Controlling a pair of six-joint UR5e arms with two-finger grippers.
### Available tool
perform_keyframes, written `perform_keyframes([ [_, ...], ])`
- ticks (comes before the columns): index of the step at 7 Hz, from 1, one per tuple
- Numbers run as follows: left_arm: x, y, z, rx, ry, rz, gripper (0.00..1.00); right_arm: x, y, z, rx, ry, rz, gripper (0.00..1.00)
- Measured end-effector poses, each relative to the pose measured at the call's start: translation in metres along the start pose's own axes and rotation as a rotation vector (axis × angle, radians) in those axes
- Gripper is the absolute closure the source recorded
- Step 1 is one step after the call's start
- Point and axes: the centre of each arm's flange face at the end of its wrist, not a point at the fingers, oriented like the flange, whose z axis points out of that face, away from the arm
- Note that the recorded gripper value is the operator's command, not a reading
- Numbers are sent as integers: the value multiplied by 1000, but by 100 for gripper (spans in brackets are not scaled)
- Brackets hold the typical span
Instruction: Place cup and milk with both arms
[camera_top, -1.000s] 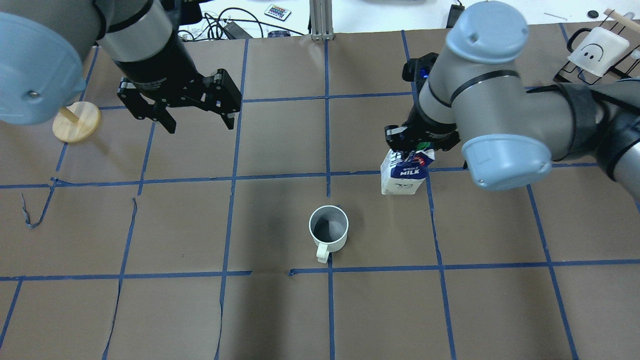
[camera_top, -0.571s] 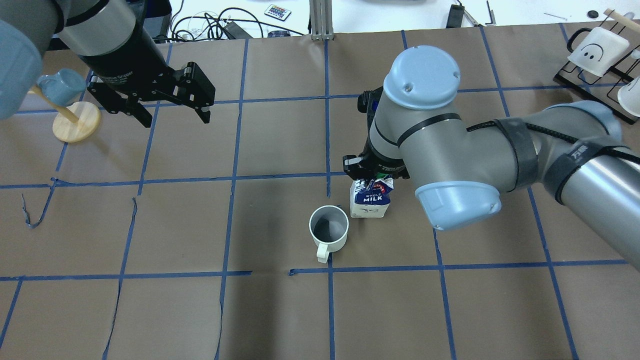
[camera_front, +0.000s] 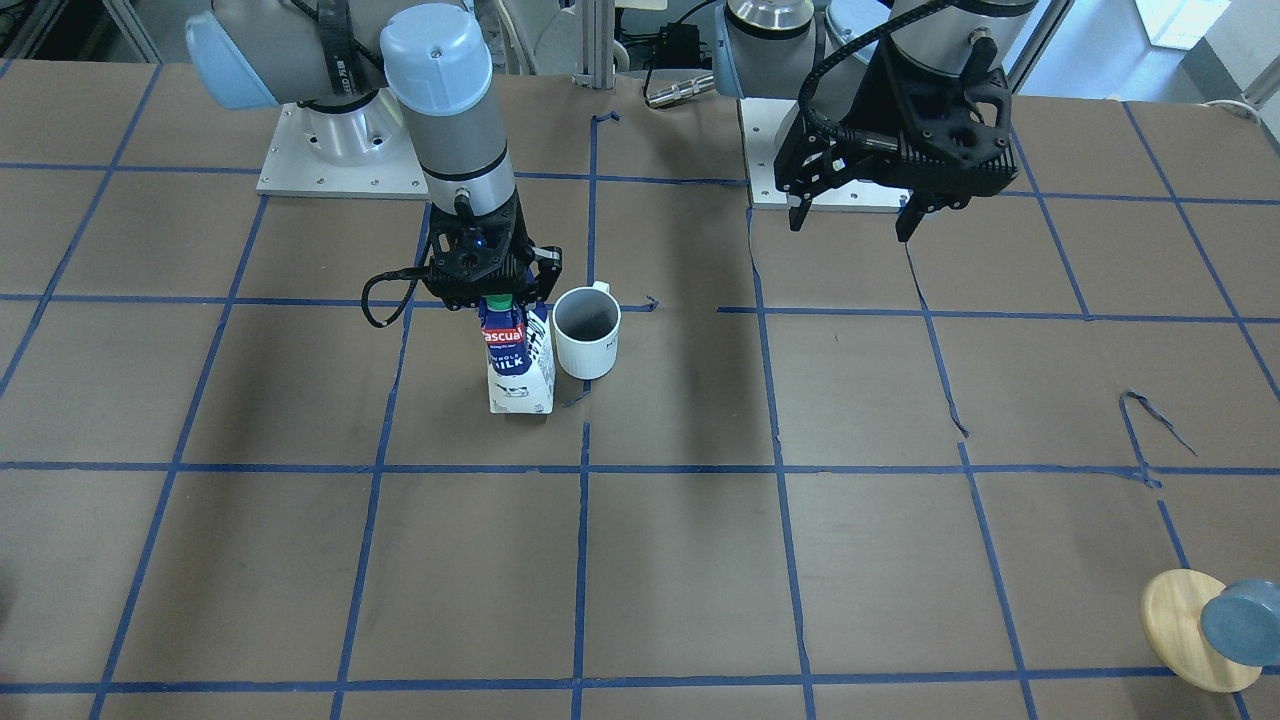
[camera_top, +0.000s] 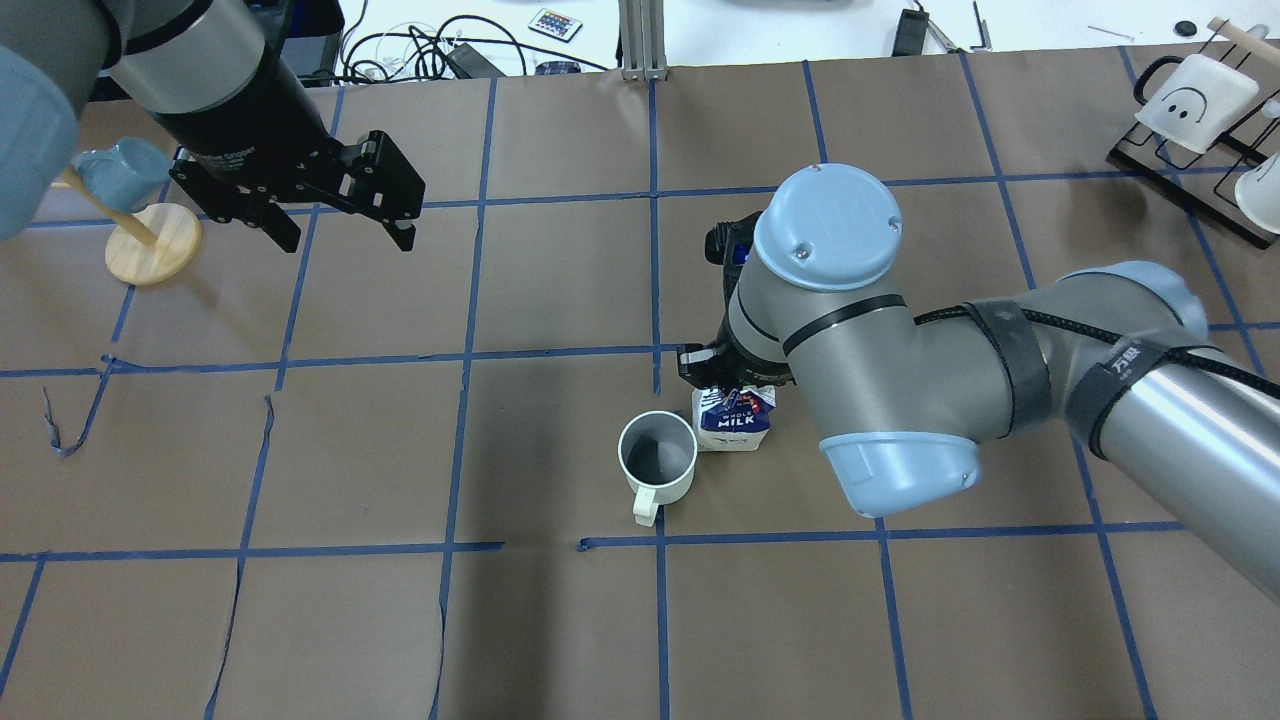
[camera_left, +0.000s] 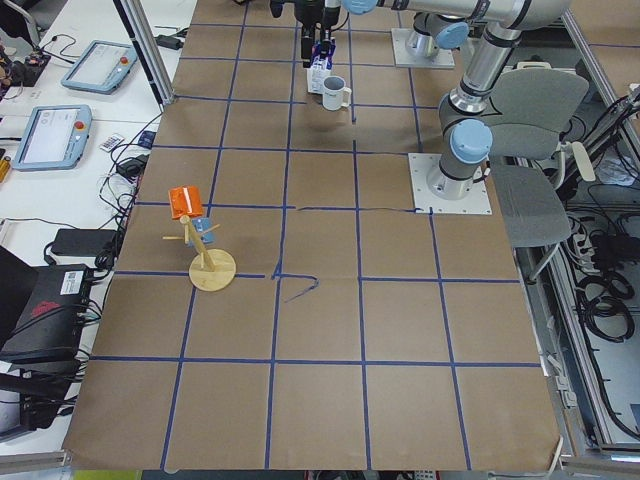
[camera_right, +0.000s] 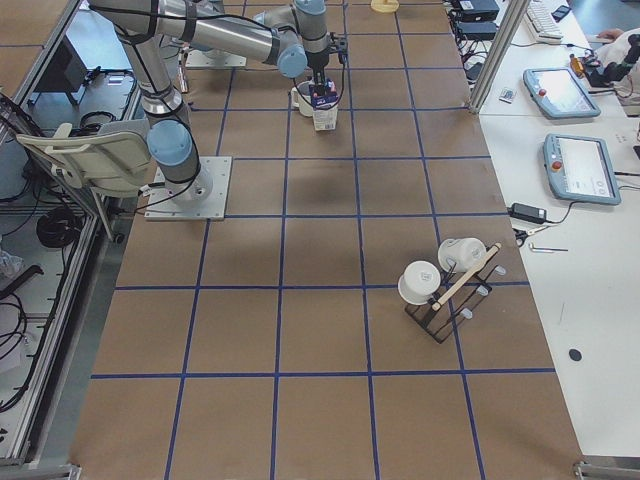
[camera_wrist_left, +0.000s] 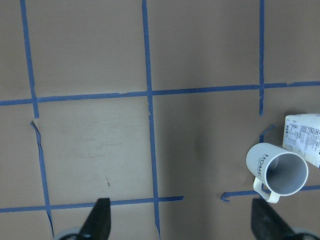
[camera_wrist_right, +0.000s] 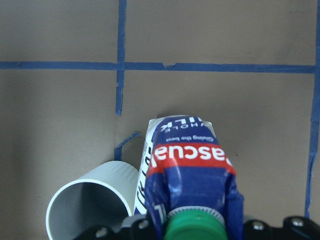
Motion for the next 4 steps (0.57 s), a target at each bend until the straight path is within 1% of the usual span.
perform_keyframes([
  [1,0,0,0,0,0,2,0,-3,4,-1,-7,2,-9,66],
  [4,0,0,0,0,1,1,0,-2,16,-5,-35,33,-21,66],
])
